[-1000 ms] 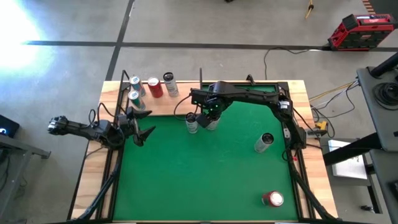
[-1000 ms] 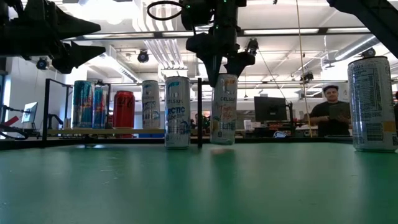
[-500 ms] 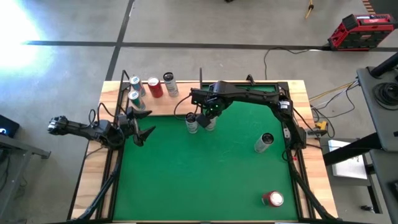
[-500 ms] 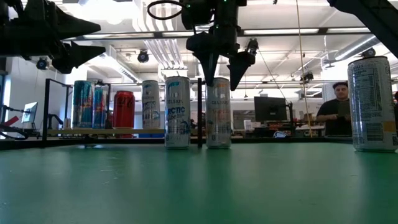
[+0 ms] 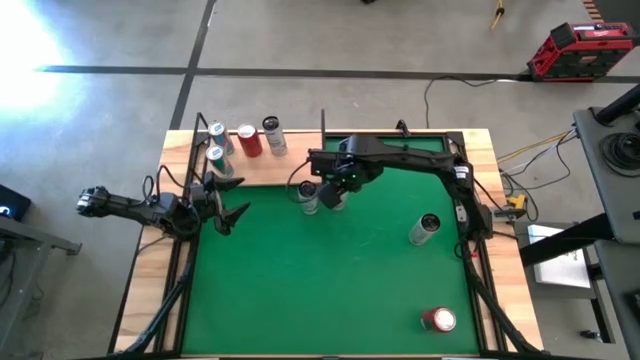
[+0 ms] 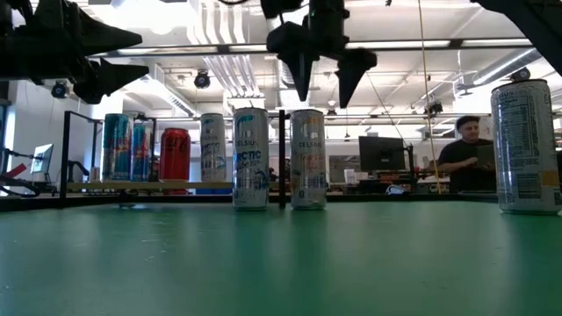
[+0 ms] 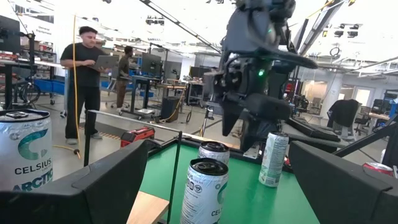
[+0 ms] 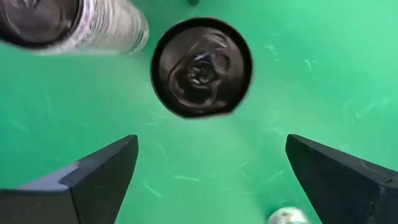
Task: Place canned beverage on shelf
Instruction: Move the red soda can to the center of the table
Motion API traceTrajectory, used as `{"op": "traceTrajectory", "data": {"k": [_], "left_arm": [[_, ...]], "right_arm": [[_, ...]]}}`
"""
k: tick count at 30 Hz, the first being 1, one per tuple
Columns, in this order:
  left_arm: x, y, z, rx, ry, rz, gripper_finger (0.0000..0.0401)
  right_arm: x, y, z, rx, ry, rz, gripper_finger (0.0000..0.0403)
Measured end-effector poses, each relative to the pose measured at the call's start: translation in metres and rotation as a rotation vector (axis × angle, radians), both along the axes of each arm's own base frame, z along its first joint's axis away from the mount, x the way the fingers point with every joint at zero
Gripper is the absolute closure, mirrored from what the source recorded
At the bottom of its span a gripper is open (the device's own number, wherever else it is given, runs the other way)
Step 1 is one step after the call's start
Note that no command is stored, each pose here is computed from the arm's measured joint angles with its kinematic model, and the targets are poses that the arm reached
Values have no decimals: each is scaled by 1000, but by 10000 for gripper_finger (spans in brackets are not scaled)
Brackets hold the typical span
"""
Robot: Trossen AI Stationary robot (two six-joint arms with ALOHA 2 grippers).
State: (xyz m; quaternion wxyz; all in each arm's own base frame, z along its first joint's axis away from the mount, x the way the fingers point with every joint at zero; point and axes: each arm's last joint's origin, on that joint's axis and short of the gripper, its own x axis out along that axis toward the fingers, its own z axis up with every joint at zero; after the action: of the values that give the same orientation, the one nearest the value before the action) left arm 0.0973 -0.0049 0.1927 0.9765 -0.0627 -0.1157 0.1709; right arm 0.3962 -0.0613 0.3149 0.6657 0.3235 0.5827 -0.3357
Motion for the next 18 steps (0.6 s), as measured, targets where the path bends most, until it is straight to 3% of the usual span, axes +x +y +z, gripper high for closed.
{"op": "traceTrajectory", "data": {"k": [4,10,18], "left_arm": [[0,0,0,0,0,0,26],[0,0,0,0,0,0,26],[0,0,0,0,0,0,26]], "right_arm": [[0,18,0,-81,20,-89,3],[1,57,-6,-290,7,-198,3],[-1,101,-7,-454,-84,-239,3]]}}
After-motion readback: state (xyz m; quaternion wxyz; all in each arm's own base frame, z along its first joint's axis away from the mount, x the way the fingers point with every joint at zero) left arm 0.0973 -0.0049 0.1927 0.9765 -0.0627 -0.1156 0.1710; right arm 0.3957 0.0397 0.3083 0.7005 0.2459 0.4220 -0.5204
